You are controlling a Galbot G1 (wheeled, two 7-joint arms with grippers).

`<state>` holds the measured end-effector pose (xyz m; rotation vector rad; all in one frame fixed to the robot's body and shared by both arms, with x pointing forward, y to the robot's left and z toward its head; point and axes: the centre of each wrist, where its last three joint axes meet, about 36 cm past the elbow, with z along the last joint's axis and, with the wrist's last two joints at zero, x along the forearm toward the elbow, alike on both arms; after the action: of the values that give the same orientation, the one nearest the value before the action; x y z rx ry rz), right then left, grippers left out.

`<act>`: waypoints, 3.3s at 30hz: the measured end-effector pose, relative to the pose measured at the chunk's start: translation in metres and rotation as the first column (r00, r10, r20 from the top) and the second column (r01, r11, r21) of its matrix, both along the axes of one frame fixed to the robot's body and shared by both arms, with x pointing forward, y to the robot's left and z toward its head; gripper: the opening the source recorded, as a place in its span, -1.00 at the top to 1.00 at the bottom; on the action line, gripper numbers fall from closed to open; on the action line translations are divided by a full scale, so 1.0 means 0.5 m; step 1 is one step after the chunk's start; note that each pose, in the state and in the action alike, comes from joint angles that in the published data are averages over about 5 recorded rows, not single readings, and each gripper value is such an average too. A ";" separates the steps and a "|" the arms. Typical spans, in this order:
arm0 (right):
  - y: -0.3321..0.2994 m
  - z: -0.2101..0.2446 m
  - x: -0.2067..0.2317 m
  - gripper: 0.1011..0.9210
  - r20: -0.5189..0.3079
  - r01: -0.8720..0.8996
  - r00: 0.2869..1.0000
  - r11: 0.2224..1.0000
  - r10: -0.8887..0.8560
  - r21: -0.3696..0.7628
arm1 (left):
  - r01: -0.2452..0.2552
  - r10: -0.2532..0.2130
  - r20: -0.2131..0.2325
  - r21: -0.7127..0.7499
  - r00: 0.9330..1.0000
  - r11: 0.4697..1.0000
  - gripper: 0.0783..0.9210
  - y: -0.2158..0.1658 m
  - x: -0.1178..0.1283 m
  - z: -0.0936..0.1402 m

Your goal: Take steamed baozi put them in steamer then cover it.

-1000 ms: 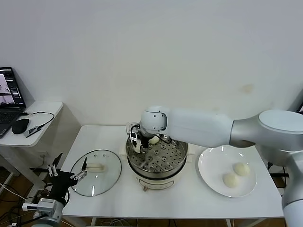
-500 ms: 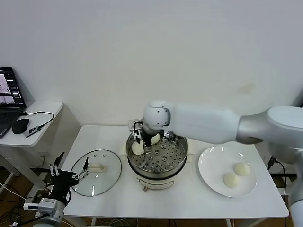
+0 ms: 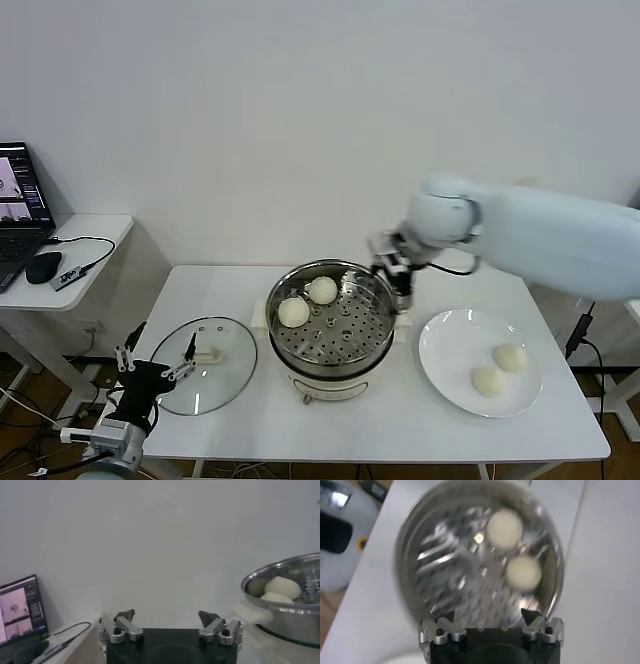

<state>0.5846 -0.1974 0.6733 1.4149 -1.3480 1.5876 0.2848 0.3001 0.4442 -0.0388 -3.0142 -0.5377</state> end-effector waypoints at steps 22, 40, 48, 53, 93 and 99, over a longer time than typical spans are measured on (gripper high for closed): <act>-0.359 -0.210 -0.154 -0.76 -0.014 0.161 0.986 0.980 -0.164 -0.117 | 0.007 -0.007 -0.035 -0.001 0.999 1.000 -0.77 -0.015 -0.010 -0.025; -0.413 -0.364 -0.143 -0.76 -0.012 0.227 0.973 0.965 -0.230 -0.130 | -0.021 0.022 -0.045 0.013 0.999 1.000 -0.77 -0.002 -0.020 -0.028; -0.417 -0.410 -0.136 -0.67 -0.027 0.242 0.969 0.961 -0.248 -0.134 | -0.025 0.026 -0.049 0.011 0.998 1.000 -0.77 -0.002 -0.021 -0.032; -0.419 -0.429 -0.133 -0.59 -0.033 0.254 0.965 0.958 -0.260 -0.132 | -0.025 0.026 -0.049 0.010 0.998 1.000 -0.77 -0.003 -0.021 -0.033; -0.360 -0.114 -0.056 -0.15 0.079 0.248 0.965 0.968 -0.250 0.033 | 0.005 -0.005 -0.011 0.008 1.000 1.000 -0.77 -0.019 -0.022 -0.008; -0.285 -0.014 -0.035 -0.16 0.148 0.164 0.973 0.983 -0.175 0.082 | 0.005 -0.005 -0.005 0.012 1.000 1.000 -0.77 -0.020 -0.024 -0.003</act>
<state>0.5672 -0.3397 0.6663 1.2002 -1.5843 1.5764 0.2727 0.2901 0.4429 -0.0472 -3.0063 -0.5560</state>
